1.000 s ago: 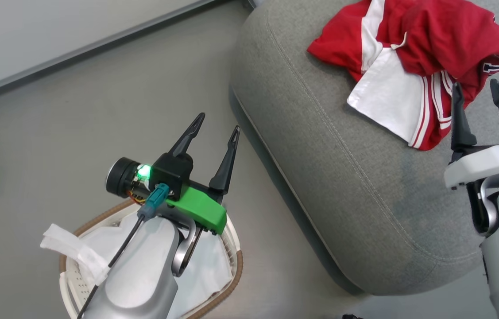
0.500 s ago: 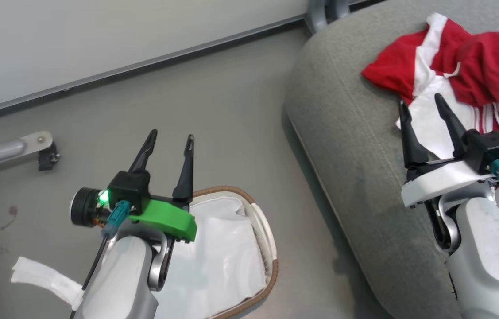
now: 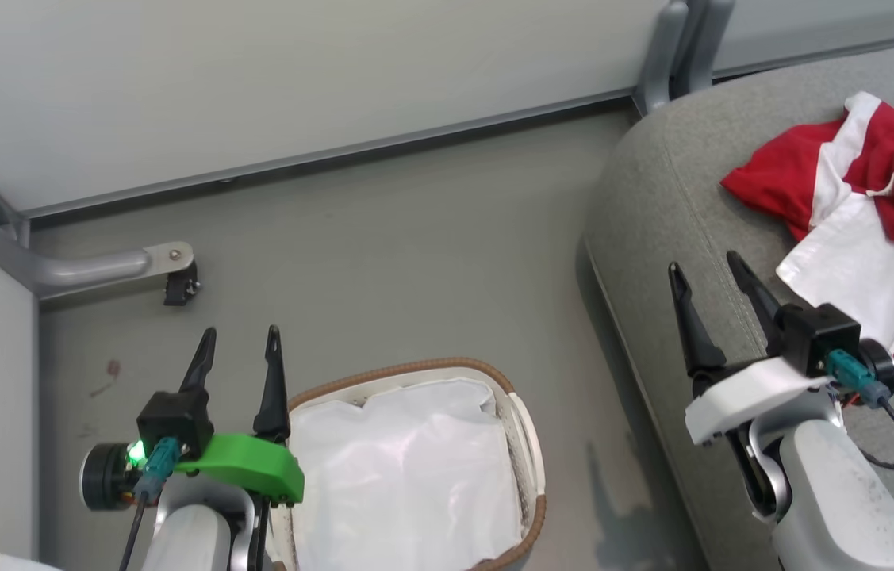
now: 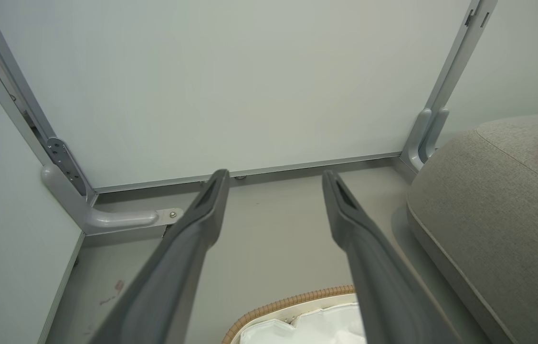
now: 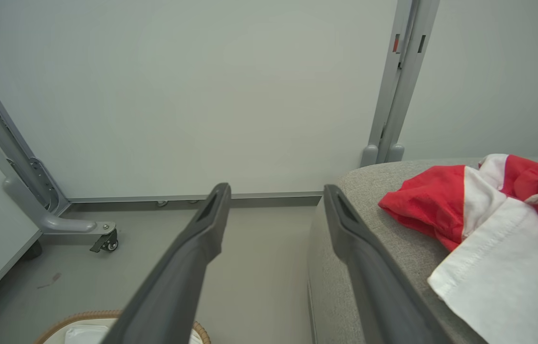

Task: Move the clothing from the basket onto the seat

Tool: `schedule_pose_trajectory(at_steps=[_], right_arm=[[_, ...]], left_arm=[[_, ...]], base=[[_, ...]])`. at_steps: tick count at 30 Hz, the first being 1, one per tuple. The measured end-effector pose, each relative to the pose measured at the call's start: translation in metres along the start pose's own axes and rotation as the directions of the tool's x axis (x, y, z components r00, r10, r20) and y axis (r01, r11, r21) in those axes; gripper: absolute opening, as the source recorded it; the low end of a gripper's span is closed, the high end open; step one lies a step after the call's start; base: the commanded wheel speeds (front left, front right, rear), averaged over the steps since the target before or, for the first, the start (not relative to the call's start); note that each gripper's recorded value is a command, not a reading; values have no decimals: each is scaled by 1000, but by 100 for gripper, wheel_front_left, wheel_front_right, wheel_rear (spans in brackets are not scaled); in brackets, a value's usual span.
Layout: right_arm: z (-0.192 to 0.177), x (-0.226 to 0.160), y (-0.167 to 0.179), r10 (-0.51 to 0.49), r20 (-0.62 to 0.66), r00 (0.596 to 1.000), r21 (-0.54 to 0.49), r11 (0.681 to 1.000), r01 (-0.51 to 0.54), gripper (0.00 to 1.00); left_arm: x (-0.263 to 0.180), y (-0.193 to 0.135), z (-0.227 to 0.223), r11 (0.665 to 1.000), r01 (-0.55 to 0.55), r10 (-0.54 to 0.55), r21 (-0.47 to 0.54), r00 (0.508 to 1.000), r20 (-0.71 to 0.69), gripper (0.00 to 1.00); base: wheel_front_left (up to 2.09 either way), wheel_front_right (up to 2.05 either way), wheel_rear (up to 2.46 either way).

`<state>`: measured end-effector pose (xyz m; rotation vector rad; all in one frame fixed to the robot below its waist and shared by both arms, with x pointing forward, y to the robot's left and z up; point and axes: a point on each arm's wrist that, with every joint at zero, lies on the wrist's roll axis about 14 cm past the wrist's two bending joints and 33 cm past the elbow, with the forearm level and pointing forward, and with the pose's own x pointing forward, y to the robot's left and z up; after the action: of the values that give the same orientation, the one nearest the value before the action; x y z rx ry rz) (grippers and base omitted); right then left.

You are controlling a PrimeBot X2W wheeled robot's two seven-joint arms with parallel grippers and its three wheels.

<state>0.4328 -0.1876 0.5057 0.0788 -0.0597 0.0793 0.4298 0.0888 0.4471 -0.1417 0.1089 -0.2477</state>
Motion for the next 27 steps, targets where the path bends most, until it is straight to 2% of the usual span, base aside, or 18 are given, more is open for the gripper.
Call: schedule_pose_trajectory(at_steps=[10,16,24,25,27], right_arm=[[-13,-25,15,25,-40,999,22,999,-24,100],[-16,-36,19,28,-49,998,32,999,-26,100],[-15,-42,22,32,-46,998,38,999,-30,100],[-16,-42,23,32,-49,998,40,999,-30,0],[-23,-46,24,30,-72,997,46,999,-27,0]], left_arm=[[-45,32,-4,992,-126,126,-20,992,-10,100],[-60,39,0,987,-158,158,-28,987,3,100],[-73,39,-5,983,-158,158,-90,987,-5,100],[-74,40,-5,983,-160,160,-93,987,-7,0],[-76,40,-12,982,-165,163,-95,986,-28,0]], base=[[0,0,0],[0,0,0],[0,0,0],[0,0,0],[0,0,0]])
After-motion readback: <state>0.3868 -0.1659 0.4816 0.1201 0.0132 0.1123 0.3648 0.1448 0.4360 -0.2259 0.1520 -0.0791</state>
